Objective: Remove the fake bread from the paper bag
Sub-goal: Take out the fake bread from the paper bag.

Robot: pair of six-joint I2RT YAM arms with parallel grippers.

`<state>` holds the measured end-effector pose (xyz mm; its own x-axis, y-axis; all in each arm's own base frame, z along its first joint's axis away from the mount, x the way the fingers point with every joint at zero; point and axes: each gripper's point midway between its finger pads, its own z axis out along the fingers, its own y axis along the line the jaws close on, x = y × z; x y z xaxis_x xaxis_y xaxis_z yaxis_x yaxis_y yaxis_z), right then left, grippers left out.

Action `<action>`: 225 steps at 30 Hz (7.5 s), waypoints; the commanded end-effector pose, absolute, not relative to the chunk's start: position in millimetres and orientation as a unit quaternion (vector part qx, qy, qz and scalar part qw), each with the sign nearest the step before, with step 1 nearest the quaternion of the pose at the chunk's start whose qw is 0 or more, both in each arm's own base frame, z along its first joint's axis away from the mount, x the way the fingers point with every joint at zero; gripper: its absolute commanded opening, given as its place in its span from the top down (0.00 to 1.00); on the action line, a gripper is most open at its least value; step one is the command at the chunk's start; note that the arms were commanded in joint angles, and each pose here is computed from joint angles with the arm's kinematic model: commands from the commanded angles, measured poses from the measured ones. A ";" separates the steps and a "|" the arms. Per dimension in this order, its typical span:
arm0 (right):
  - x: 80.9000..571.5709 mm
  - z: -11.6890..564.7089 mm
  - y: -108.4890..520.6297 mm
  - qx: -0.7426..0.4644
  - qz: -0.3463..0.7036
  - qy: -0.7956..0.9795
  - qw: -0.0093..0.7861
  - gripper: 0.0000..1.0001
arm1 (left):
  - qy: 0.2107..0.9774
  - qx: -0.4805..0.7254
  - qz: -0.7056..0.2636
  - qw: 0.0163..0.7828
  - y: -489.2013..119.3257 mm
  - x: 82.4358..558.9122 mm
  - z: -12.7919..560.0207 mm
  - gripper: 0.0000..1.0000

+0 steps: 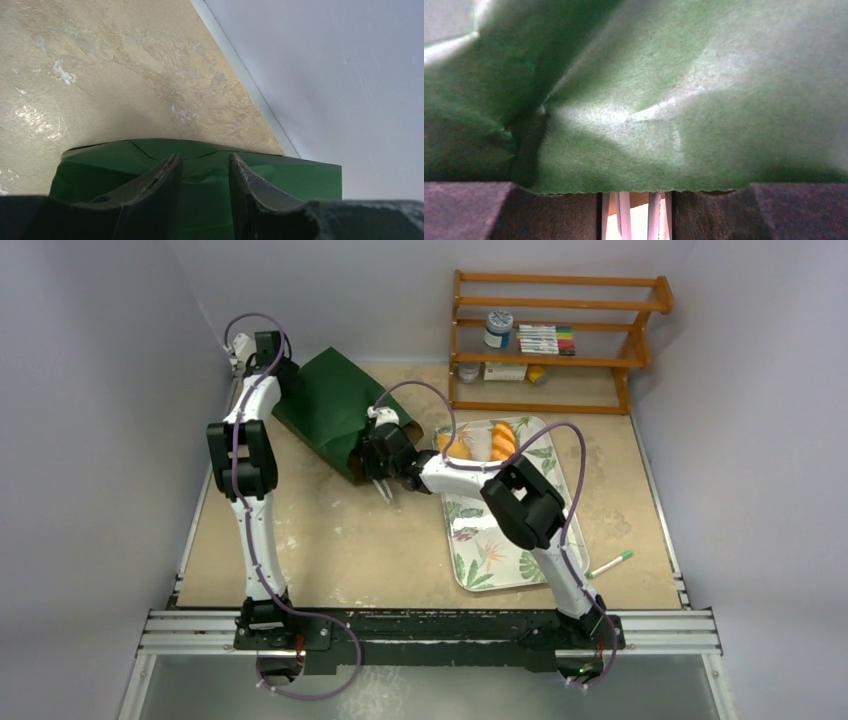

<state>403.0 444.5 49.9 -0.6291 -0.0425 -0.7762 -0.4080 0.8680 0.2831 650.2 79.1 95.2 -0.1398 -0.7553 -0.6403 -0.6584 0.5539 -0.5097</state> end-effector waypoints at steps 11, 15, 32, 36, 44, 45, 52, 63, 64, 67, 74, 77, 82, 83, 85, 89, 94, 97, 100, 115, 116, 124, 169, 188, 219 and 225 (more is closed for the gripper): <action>429.9 92.4 455.8 -0.111 0.209 0.850 0.470 0.60 | 0.766 -0.458 -0.065 0.447 63.5 640.8 99.9 0.60; 433.3 91.1 460.2 -0.124 0.206 0.849 0.470 0.59 | 0.766 -0.456 -0.068 0.447 63.1 642.5 98.6 0.60; 463.1 83.5 476.6 -0.131 0.196 0.843 0.484 0.61 | 0.764 -0.464 -0.082 0.442 68.5 645.0 88.2 0.61; 462.5 88.0 478.5 -0.136 0.205 0.840 0.484 0.82 | 0.763 -0.466 -0.082 0.440 69.3 643.4 87.0 0.60; 448.8 111.1 473.2 -0.145 0.225 0.834 0.482 1.00 | 0.755 -0.483 -0.084 0.436 69.4 636.3 87.8 0.61; 447.2 114.3 471.5 -0.145 0.225 0.834 0.483 1.00 | 0.752 -0.488 -0.084 0.435 70.0 635.2 88.8 0.61; 424.2 129.2 451.4 -0.145 0.228 0.839 0.473 1.00 | 0.735 -0.513 -0.085 0.435 70.9 633.2 91.0 0.61; 362.7 135.3 432.1 -0.150 0.247 0.860 0.420 1.00 | 0.741 -0.512 -0.085 0.426 43.5 644.6 80.9 0.61; 354.2 132.5 431.5 -0.152 0.249 0.863 0.412 1.00 | 0.740 -0.512 -0.087 0.428 40.6 646.7 81.7 0.61; 327.4 120.3 427.1 -0.154 0.246 0.873 0.392 1.00 | 0.738 -0.512 -0.095 0.429 30.5 652.2 81.6 0.61; 270.3 112.1 425.0 -0.148 0.252 0.884 0.365 1.00 | 0.735 -0.514 -0.101 0.430 16.6 657.5 84.2 0.61; 256.5 109.2 421.2 -0.143 0.253 0.888 0.355 1.00 | 0.734 -0.514 -0.103 0.432 12.0 657.7 88.2 0.61; 252.3 113.5 414.2 -0.144 0.246 0.893 0.348 1.00 | 0.732 -0.514 -0.098 0.436 9.7 651.4 100.8 0.61; 255.4 114.8 412.0 -0.146 0.239 0.894 0.351 1.00 | 0.729 -0.515 -0.097 0.441 11.2 649.2 107.6 0.61; 263.9 118.1 408.0 -0.147 0.231 0.895 0.353 1.00 | 0.720 -0.517 -0.100 0.452 13.4 644.8 123.0 0.60; 279.3 126.3 399.3 -0.145 0.223 0.895 0.357 1.00 | 0.695 -0.523 -0.111 0.481 22.2 633.0 164.8 0.59; 302.7 133.2 388.8 -0.150 0.213 0.897 0.358 1.00 | 0.647 -0.543 -0.127 0.520 42.7 606.8 218.3 0.57; 320.3 136.4 387.4 -0.159 0.205 0.896 0.361 1.00 | 0.636 -0.543 -0.128 0.533 56.7 592.3 243.3 0.53; 334.8 138.1 390.3 -0.175 0.199 0.893 0.363 1.00 | 0.639 -0.537 -0.123 0.537 63.8 575.7 256.9 0.52; 384.1 167.8 387.9 -0.211 0.206 0.881 0.370 1.00 | 0.730 -0.492 -0.176 0.439 -7.5 486.1 189.6 0.52; 384.7 172.7 389.0 -0.212 0.208 0.880 0.372 1.00 | 0.735 -0.489 -0.173 0.437 -13.3 482.1 188.7 0.52; 390.1 197.7 390.9 -0.216 0.212 0.874 0.379 1.00 | 0.742 -0.476 -0.155 0.446 -22.7 449.0 205.3 0.52; 382.2 172.5 394.0 -0.217 0.221 0.886 0.346 1.00 | 0.752 -0.482 -0.101 0.439 -10.2 397.4 118.3 0.52; 383.1 172.3 394.4 -0.217 0.219 0.887 0.345 1.00 | 0.741 -0.497 -0.103 0.440 -18.1 400.3 98.5 1.00; 333.4 161.7 360.5 -0.190 0.209 0.895 0.345 1.00 | 0.696 -0.520 -0.105 0.484 -22.5 419.9 137.7 1.00; 318.5 153.7 353.0 -0.177 0.211 0.901 0.336 1.00 | 0.690 -0.524 -0.107 0.488 -26.7 423.5 140.7 1.00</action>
<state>320.7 348.6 130.1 -0.7362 -0.2463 -0.6303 -0.4727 0.8537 0.2186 407.4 -24.2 116.0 -0.0529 -0.8174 -0.5736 -0.6559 0.4615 -0.5973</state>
